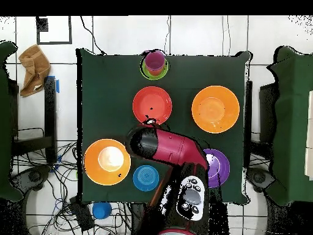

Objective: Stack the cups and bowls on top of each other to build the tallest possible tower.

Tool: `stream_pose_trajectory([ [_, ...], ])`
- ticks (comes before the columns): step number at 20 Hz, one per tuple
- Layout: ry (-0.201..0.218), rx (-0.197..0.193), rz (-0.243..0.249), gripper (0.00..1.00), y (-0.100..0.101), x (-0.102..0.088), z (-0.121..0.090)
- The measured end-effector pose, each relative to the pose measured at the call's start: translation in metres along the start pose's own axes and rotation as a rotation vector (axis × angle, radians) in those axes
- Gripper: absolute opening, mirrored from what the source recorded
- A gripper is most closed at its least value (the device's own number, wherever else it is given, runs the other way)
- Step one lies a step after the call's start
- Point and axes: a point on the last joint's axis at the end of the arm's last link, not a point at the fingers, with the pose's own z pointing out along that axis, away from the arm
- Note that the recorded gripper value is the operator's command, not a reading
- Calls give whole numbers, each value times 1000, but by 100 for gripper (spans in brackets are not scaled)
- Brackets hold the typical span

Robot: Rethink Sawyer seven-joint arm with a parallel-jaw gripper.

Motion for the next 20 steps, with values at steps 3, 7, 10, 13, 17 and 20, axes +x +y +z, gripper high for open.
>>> stream_pose_trajectory([
  [3,-9,-2,45,100,6,5,-2],
  [7,-17,-13,98,100,19,18,-6],
  [10,-14,-22,137,100,29,29,-10],
  [13,-4,-30,179,100,40,47,-16],
  [17,6,-43,214,100,58,74,-24],
  [20,8,-47,217,100,62,80,-25],
])
